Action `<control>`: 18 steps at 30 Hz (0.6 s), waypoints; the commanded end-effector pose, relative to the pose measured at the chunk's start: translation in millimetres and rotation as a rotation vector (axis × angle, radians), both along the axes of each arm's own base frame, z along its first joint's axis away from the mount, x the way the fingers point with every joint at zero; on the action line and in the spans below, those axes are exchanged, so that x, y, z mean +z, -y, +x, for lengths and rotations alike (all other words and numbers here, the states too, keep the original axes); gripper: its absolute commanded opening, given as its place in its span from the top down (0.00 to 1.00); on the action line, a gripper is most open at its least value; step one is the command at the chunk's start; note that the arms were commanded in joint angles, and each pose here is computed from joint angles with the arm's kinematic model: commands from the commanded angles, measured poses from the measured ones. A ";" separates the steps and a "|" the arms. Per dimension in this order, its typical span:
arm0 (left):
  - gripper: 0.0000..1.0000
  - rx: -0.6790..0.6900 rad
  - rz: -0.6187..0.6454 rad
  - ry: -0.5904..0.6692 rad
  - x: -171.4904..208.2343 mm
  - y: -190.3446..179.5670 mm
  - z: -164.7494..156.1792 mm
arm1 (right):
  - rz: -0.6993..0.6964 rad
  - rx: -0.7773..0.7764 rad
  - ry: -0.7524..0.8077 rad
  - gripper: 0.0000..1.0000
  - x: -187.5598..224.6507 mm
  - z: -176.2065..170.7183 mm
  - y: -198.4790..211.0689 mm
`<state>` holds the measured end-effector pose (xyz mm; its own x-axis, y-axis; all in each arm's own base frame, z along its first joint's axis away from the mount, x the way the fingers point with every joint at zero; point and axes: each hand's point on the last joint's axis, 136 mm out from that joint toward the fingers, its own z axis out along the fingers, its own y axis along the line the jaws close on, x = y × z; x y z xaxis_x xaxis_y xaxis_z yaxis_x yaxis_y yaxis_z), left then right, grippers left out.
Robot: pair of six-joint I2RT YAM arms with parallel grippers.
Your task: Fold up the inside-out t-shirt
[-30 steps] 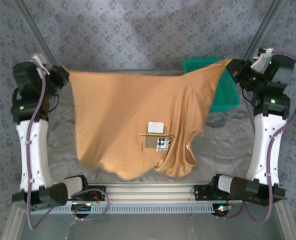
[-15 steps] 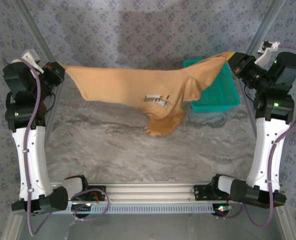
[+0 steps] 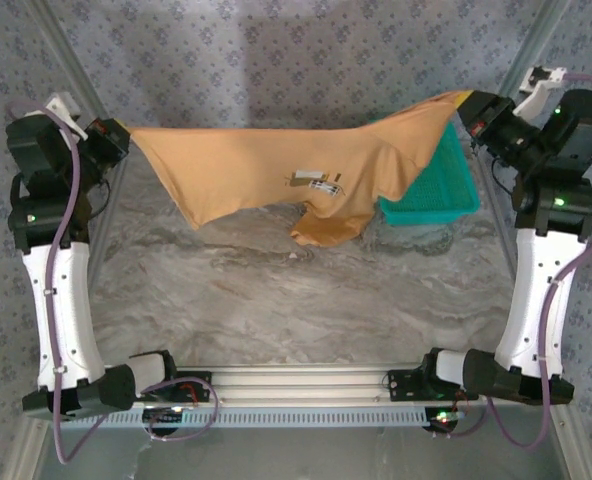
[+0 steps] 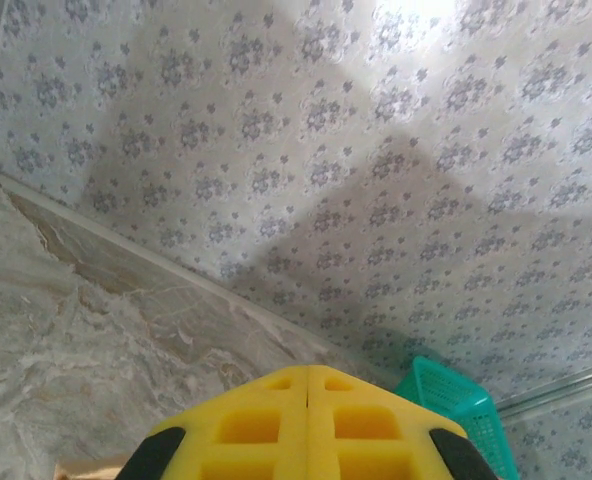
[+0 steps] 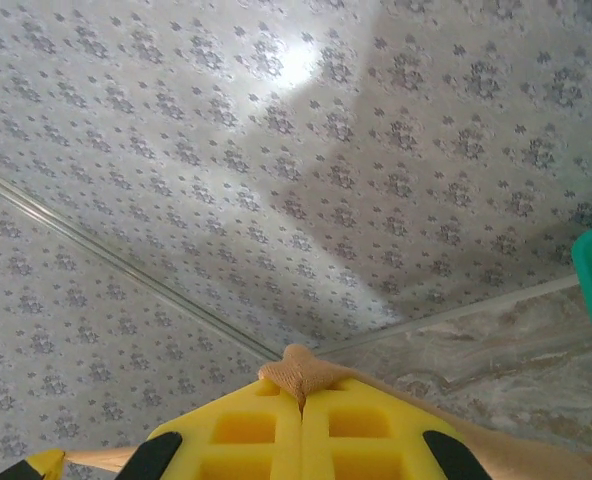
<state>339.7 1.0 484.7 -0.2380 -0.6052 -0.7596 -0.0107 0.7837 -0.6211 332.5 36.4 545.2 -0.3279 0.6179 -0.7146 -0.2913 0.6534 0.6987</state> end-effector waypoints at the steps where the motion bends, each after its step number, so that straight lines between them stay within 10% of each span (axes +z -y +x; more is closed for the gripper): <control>1: 1.00 0.075 0.068 0.178 70.3 -8.9 -37.7 | -0.048 -0.058 0.164 1.00 59.5 -38.1 7.7; 11: 1.00 0.199 0.172 0.541 184.5 -9.0 -161.8 | -0.152 -0.199 0.417 1.00 132.8 -135.2 3.9; 18: 1.00 0.208 0.209 0.481 166.0 -13.5 -144.4 | -0.138 -0.218 0.405 1.00 133.3 -120.6 12.5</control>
<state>146.7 1.4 675.7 0.3495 -0.4495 -0.8220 0.1570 0.8931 -0.4217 167.5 46.3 692.9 0.1692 0.5015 -0.8484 -0.4335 0.8110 0.3929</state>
